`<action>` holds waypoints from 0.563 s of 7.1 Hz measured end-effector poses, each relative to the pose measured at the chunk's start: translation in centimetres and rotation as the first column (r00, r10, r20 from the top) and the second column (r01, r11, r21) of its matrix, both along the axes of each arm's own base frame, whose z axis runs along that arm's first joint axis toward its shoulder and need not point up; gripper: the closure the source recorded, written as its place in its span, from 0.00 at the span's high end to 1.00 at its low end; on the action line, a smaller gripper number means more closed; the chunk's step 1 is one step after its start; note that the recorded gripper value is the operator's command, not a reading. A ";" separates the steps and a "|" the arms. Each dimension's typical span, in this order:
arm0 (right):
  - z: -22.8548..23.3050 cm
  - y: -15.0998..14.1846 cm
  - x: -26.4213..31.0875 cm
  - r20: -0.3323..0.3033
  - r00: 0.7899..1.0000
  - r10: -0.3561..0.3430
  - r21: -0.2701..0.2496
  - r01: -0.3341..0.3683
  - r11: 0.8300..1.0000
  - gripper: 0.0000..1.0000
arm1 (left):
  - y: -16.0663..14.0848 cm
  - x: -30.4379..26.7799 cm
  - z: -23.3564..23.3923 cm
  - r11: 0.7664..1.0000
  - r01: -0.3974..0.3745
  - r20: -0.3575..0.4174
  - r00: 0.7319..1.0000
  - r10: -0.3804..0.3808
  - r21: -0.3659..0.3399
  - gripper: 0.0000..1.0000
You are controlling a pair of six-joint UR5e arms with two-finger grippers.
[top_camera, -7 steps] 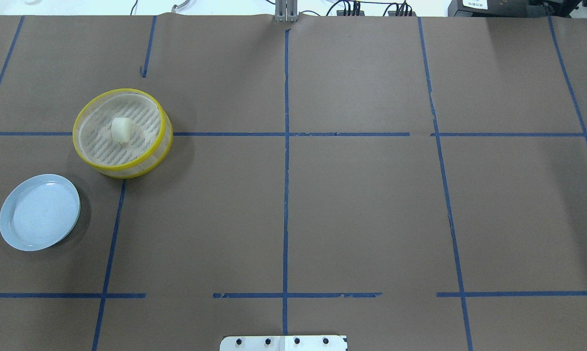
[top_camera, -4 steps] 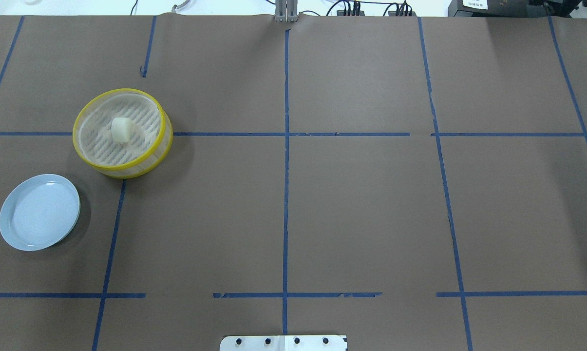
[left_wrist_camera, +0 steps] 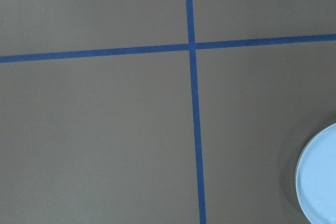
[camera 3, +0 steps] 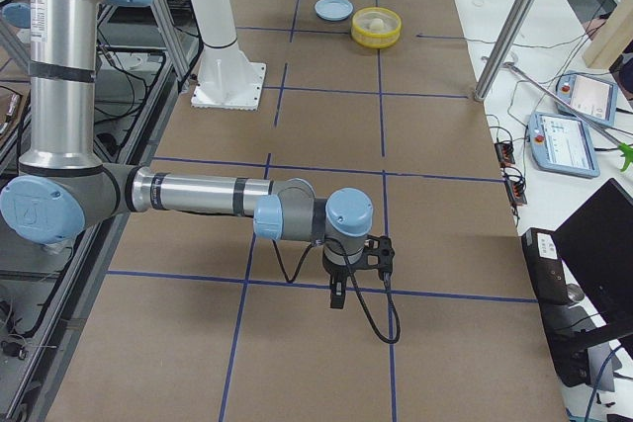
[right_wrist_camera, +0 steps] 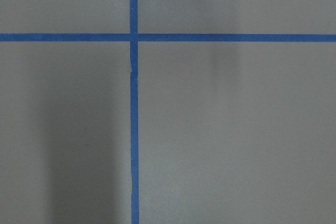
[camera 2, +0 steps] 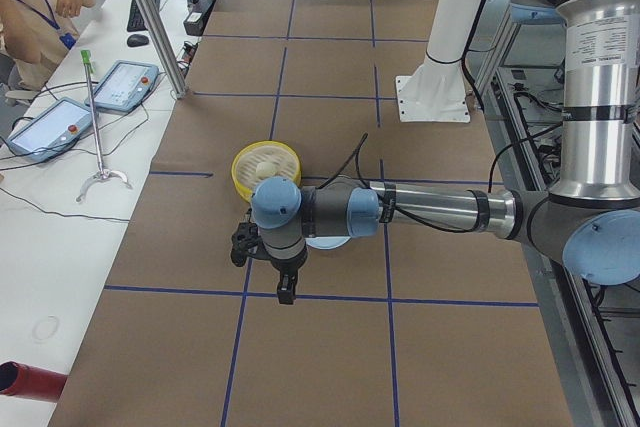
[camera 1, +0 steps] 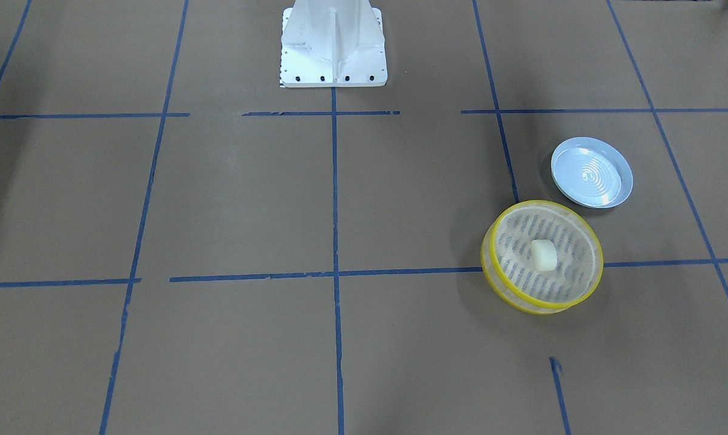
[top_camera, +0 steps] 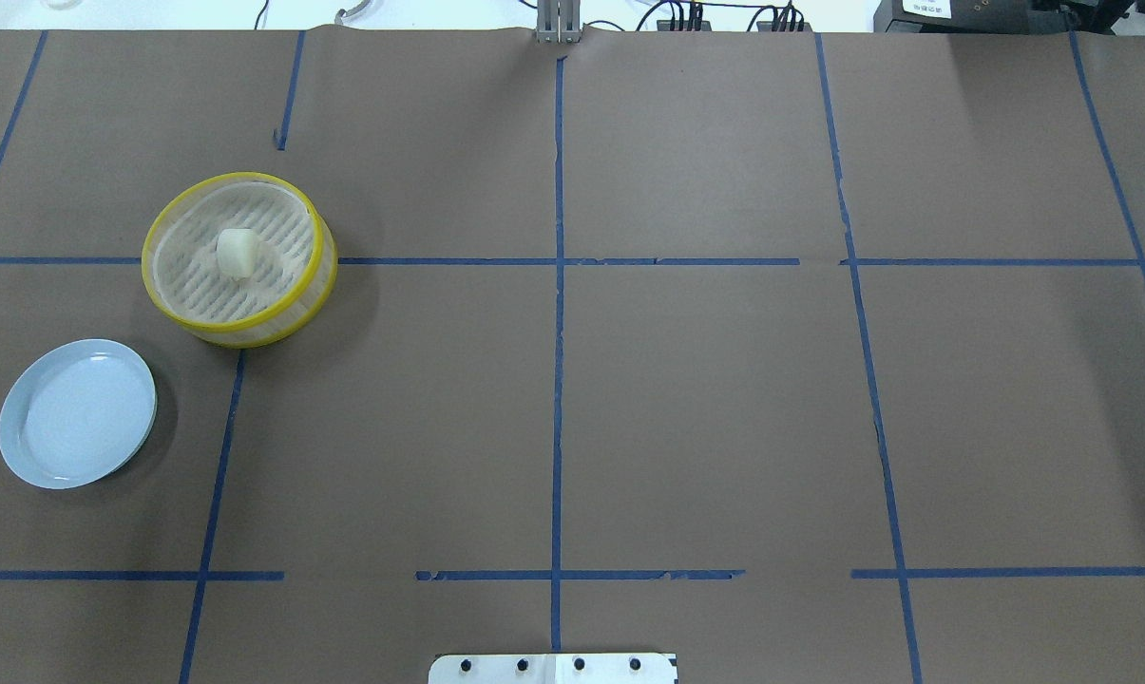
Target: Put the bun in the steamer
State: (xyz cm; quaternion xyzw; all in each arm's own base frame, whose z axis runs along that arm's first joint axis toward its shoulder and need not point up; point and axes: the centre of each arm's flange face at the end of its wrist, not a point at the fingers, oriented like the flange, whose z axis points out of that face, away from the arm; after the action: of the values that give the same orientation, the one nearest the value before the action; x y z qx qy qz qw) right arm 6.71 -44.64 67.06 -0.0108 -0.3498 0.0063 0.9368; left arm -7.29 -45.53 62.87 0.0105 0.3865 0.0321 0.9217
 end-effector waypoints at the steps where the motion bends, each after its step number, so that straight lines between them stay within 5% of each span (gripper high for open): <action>1: 0.0 0.0 0.0 0.000 1.000 0.000 0.000 0.000 1.000 1.00 | -0.1 0.0 -0.3 1.000 0.001 -0.001 1.000 -0.001 0.005 1.00; 4: 0.0 0.0 0.0 0.000 1.000 0.000 0.000 0.000 1.000 1.00 | -1.3 0.1 -0.8 1.000 -0.002 0.011 1.000 0.002 0.016 1.00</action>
State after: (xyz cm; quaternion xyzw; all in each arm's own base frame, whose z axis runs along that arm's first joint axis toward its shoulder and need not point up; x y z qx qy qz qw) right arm 6.72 -44.64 67.06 -0.0108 -0.3498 0.0064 0.9368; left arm -7.23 -46.79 62.05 0.0171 0.3811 0.0362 0.9236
